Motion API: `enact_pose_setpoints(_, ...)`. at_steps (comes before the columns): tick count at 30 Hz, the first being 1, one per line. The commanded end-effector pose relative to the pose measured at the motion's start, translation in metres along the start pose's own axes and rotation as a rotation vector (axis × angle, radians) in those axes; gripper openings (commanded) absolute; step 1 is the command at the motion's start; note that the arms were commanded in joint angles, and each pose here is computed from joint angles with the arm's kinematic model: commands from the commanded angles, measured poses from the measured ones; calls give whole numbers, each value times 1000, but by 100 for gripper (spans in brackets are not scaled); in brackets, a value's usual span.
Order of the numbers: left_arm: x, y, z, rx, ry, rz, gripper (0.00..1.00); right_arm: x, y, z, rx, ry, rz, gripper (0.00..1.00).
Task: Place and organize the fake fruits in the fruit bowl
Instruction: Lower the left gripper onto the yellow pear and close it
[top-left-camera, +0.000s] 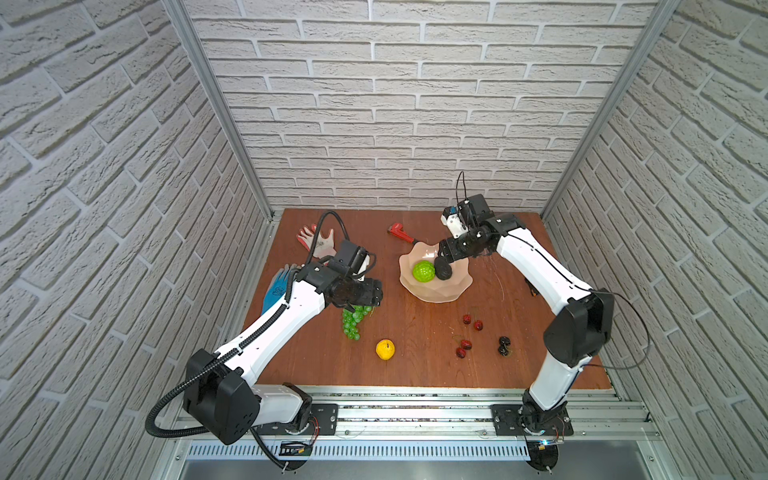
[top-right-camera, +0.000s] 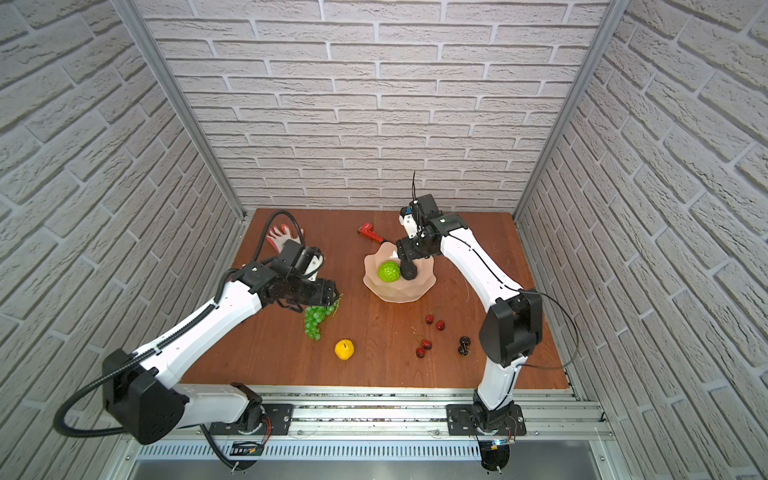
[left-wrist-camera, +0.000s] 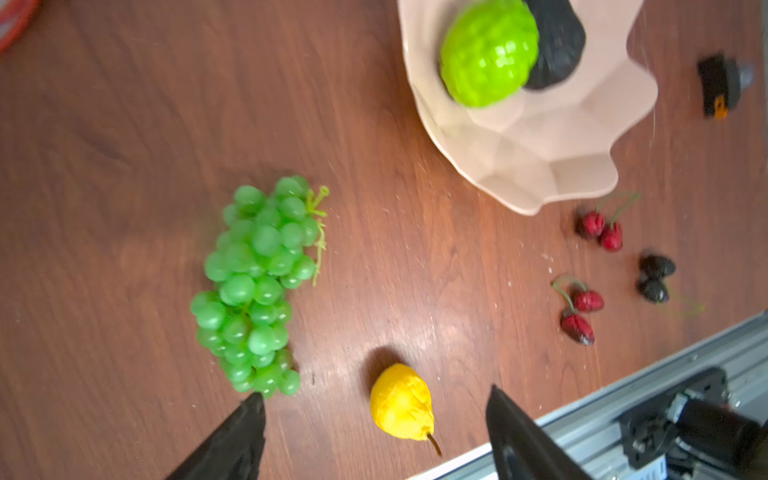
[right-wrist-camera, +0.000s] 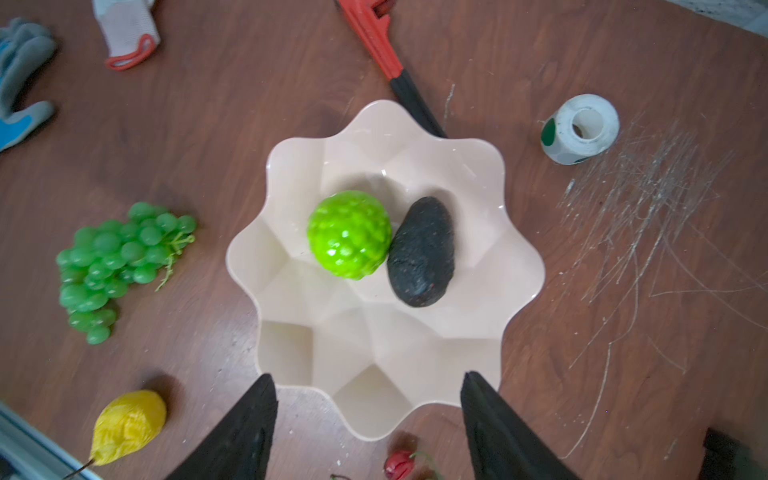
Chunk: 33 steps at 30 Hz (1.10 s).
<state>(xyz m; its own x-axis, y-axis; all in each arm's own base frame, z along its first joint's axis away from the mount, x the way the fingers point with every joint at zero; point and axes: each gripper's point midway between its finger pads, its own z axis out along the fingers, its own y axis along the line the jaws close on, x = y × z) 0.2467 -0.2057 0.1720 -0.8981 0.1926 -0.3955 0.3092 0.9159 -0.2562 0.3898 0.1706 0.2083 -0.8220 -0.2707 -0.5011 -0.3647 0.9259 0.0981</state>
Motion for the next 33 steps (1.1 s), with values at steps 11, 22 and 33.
enact_pose_setpoints(11, 90, -12, 42, -101, 249, 92, 88, 19, 27, 1, -99, -142, 98, 70)
enact_pose_setpoints(22, 98, -4, 75, -209, 349, 136, 83, 3, 31, 5, -124, -196, 108, 70)
enact_pose_setpoints(33, 103, -12, 100, -197, 380, 141, 83, 8, 30, 16, -129, -189, 116, 70)
